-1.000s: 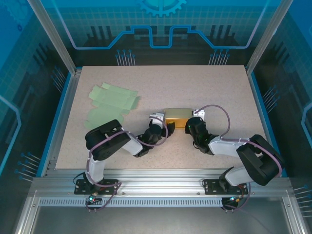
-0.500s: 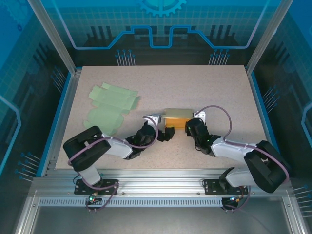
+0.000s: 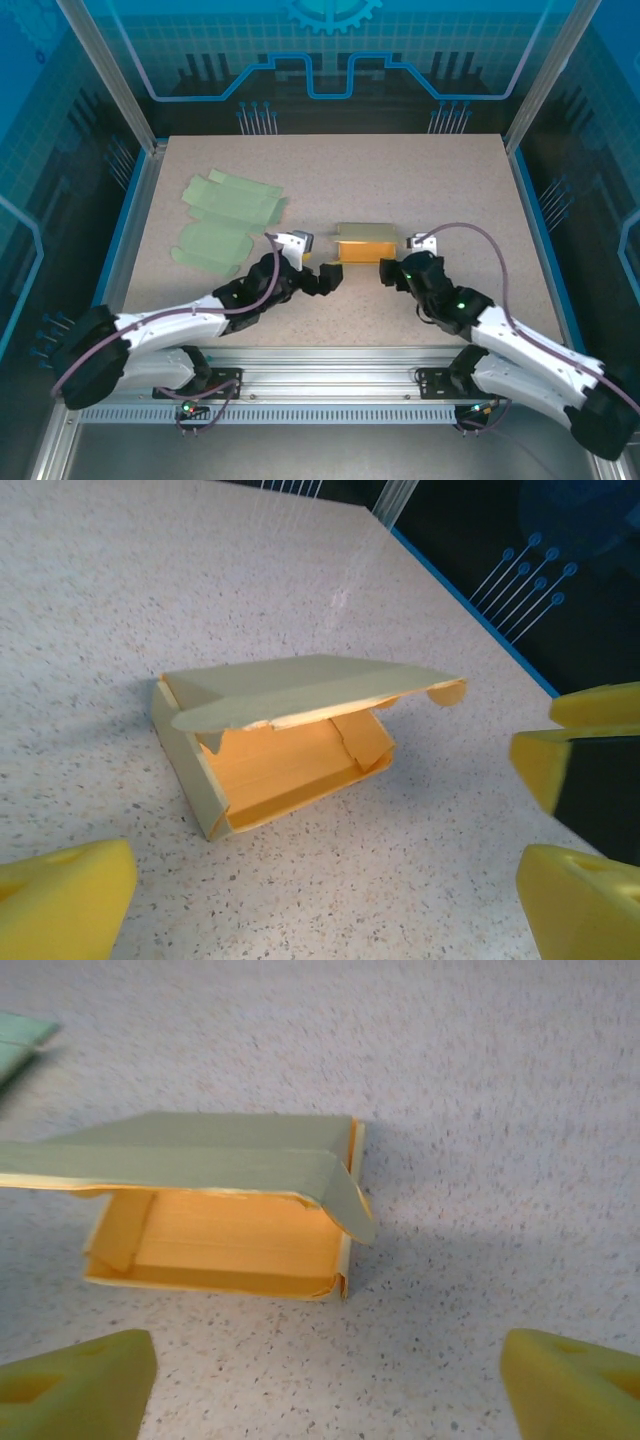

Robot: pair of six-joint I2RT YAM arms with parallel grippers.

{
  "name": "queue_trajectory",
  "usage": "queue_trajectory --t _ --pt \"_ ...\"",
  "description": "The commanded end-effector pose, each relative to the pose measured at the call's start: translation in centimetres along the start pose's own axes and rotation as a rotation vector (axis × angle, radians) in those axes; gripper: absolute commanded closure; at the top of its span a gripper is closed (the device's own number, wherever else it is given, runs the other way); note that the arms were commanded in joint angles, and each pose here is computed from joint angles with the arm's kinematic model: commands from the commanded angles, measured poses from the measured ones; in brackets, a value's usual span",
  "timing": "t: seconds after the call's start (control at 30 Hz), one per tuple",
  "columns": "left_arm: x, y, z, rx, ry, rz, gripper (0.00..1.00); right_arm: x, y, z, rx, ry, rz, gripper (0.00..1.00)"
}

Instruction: Fold the paper box

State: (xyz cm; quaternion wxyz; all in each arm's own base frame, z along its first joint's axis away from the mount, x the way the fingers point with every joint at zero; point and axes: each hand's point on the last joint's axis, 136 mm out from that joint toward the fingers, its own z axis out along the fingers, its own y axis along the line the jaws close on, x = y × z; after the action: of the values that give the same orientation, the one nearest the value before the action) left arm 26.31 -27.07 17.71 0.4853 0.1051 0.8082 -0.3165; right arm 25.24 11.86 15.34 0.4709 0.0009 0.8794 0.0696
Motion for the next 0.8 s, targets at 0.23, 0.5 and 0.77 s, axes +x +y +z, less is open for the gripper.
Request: queue_trajectory --t 0.23,0.5,0.77 --pt "-5.9 0.3 1.7 -0.117 0.054 0.077 0.01 -6.6 -0.9 -5.7 -0.047 -0.047 0.125 0.0" --pt "-7.9 2.5 7.3 -0.184 0.193 0.073 0.01 -8.8 -1.6 -1.3 0.032 0.169 0.143 0.0" --pt "-4.3 5.2 11.3 -0.264 0.322 0.058 0.01 -6.2 -0.6 5.9 -0.01 0.424 0.143 0.01"
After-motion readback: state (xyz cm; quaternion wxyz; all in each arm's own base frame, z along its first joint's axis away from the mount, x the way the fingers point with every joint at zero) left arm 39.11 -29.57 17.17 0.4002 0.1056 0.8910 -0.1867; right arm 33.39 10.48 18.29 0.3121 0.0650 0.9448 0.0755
